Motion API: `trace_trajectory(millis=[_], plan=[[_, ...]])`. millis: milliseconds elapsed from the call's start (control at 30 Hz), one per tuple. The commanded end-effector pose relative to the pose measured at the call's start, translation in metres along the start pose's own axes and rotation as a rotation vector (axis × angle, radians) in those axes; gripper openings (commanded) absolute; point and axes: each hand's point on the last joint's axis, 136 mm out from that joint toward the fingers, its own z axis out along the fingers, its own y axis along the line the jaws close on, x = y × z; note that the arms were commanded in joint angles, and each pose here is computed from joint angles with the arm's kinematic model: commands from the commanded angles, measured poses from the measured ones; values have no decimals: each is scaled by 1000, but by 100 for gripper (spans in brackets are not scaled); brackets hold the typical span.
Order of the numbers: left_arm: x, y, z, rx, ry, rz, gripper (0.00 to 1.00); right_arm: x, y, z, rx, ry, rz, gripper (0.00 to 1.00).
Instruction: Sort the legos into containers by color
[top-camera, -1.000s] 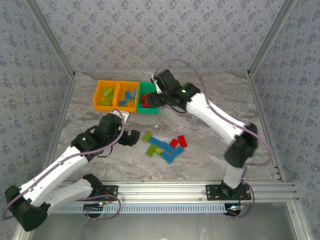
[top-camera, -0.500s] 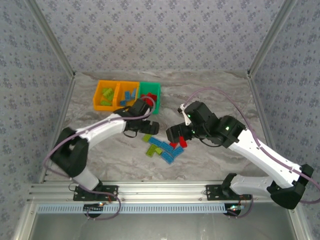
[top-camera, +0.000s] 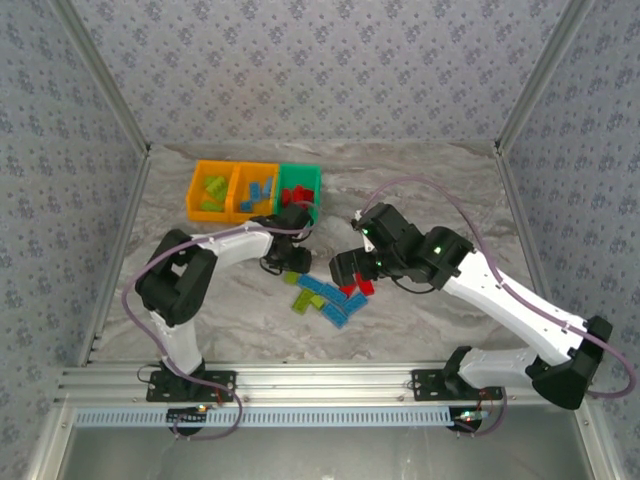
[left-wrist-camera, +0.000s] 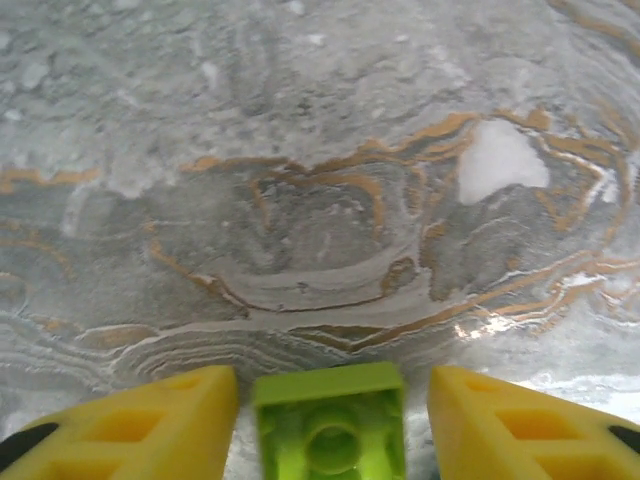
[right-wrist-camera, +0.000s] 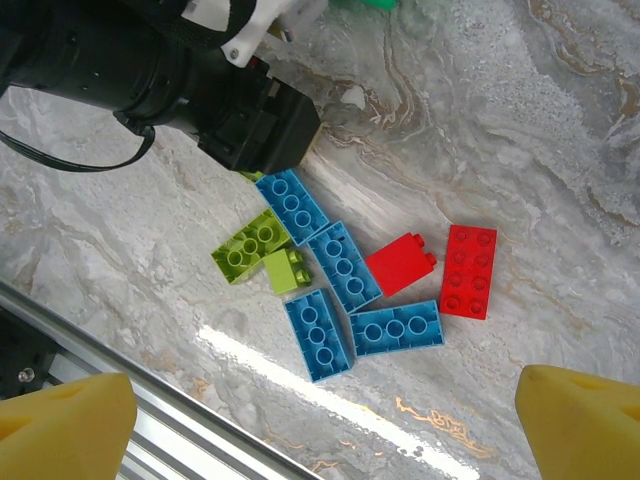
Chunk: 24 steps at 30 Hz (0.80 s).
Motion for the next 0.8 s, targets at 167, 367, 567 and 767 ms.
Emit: trace_trajectory(millis=[167, 367, 567, 767], plan=[[35, 23, -4, -43, 48, -40, 42, 0, 6, 4, -16, 25, 8, 100], [39, 25, -10, -34, 31, -65, 39, 2, 7, 8, -12, 39, 9, 100], [24, 33, -34, -58, -53, -80, 26, -2, 11, 5, -26, 25, 19, 100], [-23, 61, -97, -66, -254, -158, 26, -9, 31, 0, -94, -7, -3, 100]])
